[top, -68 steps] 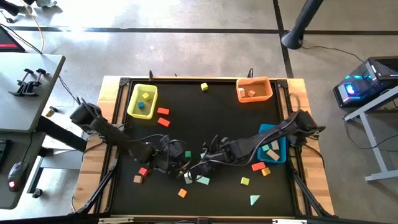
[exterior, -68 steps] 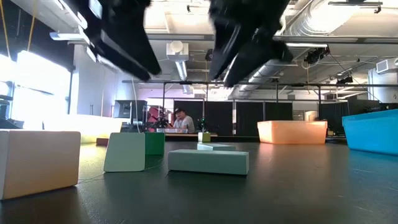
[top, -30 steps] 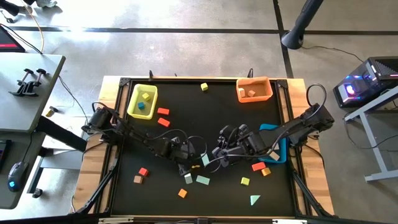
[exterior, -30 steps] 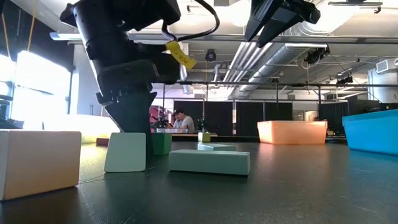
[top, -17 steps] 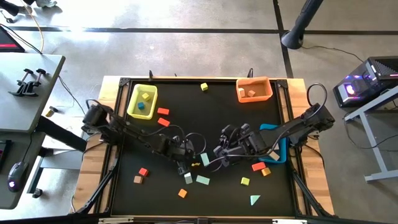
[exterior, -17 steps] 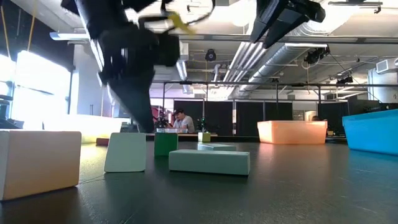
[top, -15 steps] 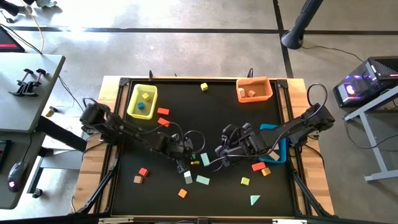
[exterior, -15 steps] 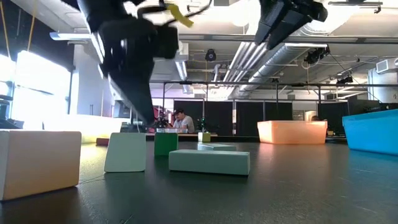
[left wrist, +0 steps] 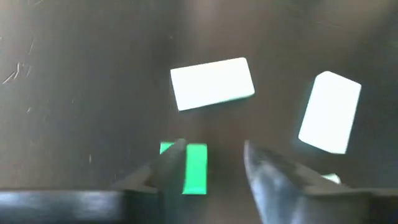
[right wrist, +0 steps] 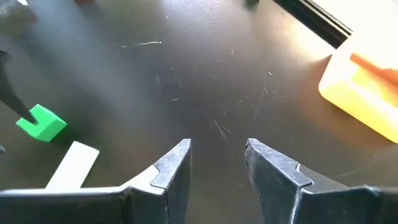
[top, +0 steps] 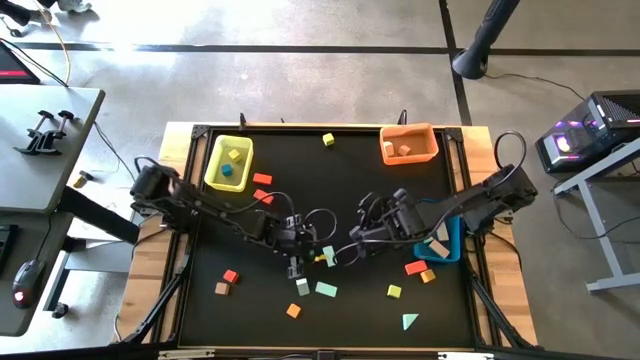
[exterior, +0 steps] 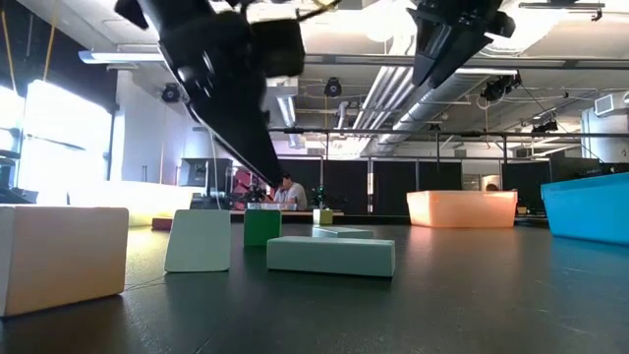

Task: Sort blocks by size
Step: Put the green square block into the yellow bin

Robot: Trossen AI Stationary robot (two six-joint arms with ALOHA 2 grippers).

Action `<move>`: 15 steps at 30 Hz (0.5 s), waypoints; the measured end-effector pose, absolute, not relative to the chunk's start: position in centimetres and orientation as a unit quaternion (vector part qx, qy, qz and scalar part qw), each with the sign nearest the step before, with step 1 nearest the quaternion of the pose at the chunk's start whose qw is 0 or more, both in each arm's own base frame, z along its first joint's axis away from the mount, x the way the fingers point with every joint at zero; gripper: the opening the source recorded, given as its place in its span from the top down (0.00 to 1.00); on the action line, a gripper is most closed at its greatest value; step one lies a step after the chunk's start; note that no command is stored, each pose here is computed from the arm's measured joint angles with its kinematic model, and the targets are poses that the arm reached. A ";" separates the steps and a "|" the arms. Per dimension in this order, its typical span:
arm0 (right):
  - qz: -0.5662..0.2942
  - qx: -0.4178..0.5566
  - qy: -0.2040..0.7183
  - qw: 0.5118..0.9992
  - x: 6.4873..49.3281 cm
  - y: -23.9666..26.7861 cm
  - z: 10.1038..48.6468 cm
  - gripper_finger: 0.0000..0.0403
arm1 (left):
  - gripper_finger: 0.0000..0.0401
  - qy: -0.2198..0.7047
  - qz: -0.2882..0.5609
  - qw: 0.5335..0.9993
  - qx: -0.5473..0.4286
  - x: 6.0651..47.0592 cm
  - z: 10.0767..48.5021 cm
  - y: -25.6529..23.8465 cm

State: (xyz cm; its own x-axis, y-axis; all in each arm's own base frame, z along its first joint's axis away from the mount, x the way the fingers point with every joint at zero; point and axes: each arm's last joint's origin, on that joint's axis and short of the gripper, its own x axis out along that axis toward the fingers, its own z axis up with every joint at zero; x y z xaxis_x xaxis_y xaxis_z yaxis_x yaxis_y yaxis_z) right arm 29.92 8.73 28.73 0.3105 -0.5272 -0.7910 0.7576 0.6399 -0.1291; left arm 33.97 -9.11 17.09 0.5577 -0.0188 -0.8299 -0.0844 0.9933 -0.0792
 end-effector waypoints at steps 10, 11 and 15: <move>-0.395 0.135 0.426 0.803 30.2 8.6 28.8 0.64 | 0.29 0.495 0.054 0.867 -0.019 34.4 14.1 -9.5; -0.395 0.135 0.426 0.803 30.2 8.6 28.8 0.64 | 0.29 0.503 0.054 0.862 -0.016 34.2 14.0 -9.5; -0.397 0.133 0.424 0.803 30.2 8.6 28.8 0.64 | 0.34 0.516 0.071 0.853 -0.029 33.9 13.9 -9.5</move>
State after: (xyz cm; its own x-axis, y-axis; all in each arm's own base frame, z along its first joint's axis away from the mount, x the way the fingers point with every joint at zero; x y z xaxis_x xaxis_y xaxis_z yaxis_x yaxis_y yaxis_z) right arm 30.19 8.60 28.77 0.3263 -0.5249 -0.7861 0.7504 0.6496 -0.1223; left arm 33.90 -9.48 13.87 0.4577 0.0905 -0.8845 -0.1502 0.9884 0.0234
